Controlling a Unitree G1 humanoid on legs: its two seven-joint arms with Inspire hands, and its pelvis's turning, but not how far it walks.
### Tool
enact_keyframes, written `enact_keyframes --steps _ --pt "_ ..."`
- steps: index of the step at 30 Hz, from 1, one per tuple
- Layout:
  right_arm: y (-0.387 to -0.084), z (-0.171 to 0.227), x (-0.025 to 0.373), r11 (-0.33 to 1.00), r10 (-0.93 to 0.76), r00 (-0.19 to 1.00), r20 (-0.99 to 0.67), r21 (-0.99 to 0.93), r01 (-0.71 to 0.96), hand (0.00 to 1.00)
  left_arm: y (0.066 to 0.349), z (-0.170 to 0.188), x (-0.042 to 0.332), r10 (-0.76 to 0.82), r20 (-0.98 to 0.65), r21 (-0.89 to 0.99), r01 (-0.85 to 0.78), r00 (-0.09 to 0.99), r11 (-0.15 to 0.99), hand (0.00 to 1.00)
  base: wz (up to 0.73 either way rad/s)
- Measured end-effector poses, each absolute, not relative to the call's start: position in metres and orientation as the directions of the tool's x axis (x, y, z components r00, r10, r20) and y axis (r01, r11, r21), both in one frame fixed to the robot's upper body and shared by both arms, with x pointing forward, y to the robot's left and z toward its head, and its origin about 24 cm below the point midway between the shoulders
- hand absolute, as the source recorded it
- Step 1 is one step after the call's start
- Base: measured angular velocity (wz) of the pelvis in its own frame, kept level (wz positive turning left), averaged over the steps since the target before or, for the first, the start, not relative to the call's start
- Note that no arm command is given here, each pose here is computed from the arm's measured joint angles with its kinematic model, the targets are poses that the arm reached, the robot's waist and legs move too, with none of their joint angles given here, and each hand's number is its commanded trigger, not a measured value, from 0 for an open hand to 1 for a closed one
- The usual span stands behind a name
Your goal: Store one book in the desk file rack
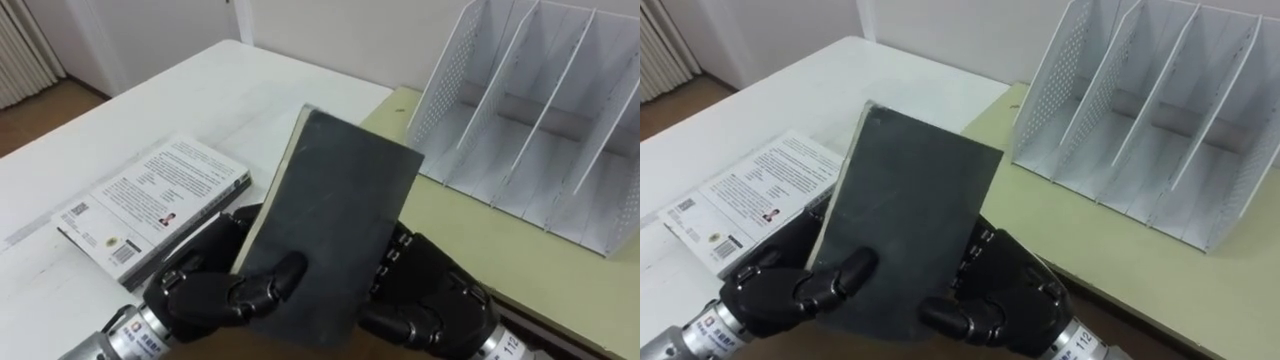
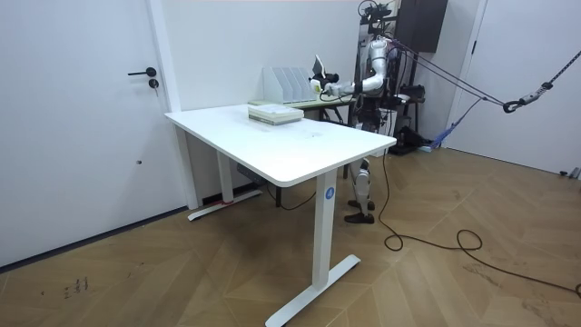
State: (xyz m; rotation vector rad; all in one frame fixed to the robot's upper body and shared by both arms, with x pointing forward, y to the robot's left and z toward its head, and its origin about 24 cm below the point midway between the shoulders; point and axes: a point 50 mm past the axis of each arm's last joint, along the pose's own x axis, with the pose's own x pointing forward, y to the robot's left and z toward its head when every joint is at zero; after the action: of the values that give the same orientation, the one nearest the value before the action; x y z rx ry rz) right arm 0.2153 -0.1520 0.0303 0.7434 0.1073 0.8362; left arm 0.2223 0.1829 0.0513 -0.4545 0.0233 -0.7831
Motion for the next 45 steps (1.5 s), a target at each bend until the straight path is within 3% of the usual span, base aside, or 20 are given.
enact_keyframes --steps 14,15,16,17,18,42,43,44,45 --pt "-0.158 0.030 0.214 0.437 0.723 0.672 0.162 0.646 -0.625 0.00 0.195 0.042 0.220 -0.713 0.063 -0.420 0.666 0.699 0.616 1.00 0.00" --pt "-0.158 0.029 0.214 0.436 0.725 0.671 0.159 0.648 -0.625 0.25 0.196 0.043 0.220 -0.714 0.058 -0.418 0.666 0.698 0.618 1.00 0.00" --pt "-0.158 0.029 0.214 0.433 0.729 0.667 0.154 0.651 -0.623 0.62 0.198 0.043 0.220 -0.715 0.050 -0.412 0.667 0.697 0.621 1.00 0.00" --pt "-0.158 0.029 0.214 0.431 0.730 0.665 0.154 0.651 -0.624 0.78 0.199 0.043 0.220 -0.715 0.046 -0.410 0.666 0.697 0.623 1.00 0.00" --pt "-0.158 0.029 0.214 0.431 0.731 0.665 0.155 0.651 -0.625 1.00 0.199 0.043 0.220 -0.715 0.046 -0.410 0.666 0.697 0.623 1.00 0.00" --pt "-0.157 0.027 0.213 0.427 0.743 0.655 0.135 0.658 -0.620 1.00 0.191 0.036 0.215 -0.786 0.014 -0.412 0.720 0.617 0.558 1.00 0.00" --pt "-0.157 0.027 0.213 0.426 0.745 0.654 0.134 0.659 -0.620 1.00 0.191 0.035 0.215 -0.786 0.012 -0.415 0.718 0.618 0.558 0.77 0.00" --pt "-0.157 0.026 0.213 0.428 0.745 0.654 0.132 0.657 -0.620 1.00 0.192 0.034 0.215 -0.786 0.010 -0.417 0.717 0.618 0.559 0.10 0.00" --pt "-0.156 0.026 0.212 0.427 0.746 0.653 0.132 0.658 -0.620 1.00 0.192 0.034 0.215 -0.786 0.009 -0.418 0.717 0.618 0.558 0.00 0.00"
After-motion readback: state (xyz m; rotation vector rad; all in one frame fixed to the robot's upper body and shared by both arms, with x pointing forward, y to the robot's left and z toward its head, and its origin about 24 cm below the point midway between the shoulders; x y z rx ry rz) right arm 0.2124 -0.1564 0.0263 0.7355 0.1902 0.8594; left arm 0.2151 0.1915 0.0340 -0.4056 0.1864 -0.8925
